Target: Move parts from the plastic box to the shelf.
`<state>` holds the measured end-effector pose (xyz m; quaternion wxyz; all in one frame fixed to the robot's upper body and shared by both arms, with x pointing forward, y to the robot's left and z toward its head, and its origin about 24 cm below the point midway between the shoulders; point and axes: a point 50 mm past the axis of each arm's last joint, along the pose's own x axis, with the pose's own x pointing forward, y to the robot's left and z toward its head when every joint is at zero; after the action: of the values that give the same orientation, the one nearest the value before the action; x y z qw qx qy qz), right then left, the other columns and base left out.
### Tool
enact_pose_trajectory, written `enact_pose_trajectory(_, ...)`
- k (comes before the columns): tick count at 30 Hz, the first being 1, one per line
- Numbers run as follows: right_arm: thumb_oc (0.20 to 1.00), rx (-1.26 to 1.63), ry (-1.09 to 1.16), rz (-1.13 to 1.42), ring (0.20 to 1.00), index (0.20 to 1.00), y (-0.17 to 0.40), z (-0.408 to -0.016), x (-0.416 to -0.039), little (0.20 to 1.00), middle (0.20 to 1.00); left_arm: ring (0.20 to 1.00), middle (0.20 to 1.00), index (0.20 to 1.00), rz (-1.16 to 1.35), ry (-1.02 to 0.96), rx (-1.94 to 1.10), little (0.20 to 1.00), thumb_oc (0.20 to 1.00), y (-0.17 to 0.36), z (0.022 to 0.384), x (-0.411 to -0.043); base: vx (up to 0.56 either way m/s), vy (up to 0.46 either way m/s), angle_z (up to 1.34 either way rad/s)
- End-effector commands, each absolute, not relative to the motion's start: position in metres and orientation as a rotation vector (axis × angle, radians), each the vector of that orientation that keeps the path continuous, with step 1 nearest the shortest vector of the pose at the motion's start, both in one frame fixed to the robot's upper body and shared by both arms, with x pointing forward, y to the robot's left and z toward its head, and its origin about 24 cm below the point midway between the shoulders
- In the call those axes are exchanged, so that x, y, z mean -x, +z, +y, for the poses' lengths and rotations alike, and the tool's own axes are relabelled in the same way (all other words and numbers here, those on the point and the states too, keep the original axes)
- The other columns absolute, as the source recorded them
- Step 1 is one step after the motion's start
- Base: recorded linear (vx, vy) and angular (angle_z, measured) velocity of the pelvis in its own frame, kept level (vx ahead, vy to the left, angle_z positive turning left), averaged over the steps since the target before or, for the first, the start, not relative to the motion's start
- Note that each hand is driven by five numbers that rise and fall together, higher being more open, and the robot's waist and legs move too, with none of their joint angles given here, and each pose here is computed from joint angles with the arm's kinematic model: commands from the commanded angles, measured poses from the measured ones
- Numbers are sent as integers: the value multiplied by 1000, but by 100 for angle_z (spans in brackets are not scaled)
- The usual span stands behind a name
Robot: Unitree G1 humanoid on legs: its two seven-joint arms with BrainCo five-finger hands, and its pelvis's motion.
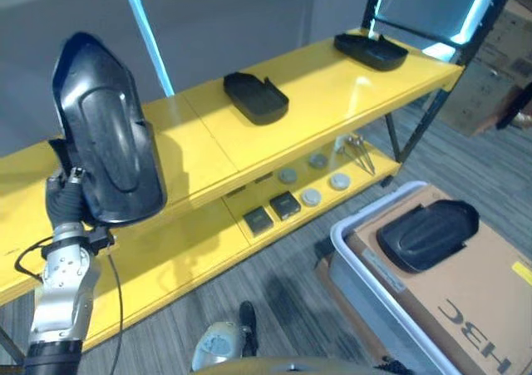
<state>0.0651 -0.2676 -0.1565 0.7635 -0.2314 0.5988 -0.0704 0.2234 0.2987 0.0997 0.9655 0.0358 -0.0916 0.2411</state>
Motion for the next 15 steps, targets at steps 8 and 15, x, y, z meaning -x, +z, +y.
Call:
enact_pose_trajectory(8,1000,360,-239,1295,1000,1000,-157,-262,-65,1000,1000,200,200,200,-420,381,-185,200,200,151,295,-246,174,158,52)
enact_pose_trajectory(15,1000,307,-278,1255,1000,1000,-156,-264,-71,1000,1000,200,200,200,-430,342,-146,200,200,164,279,-259,155,-414,107)
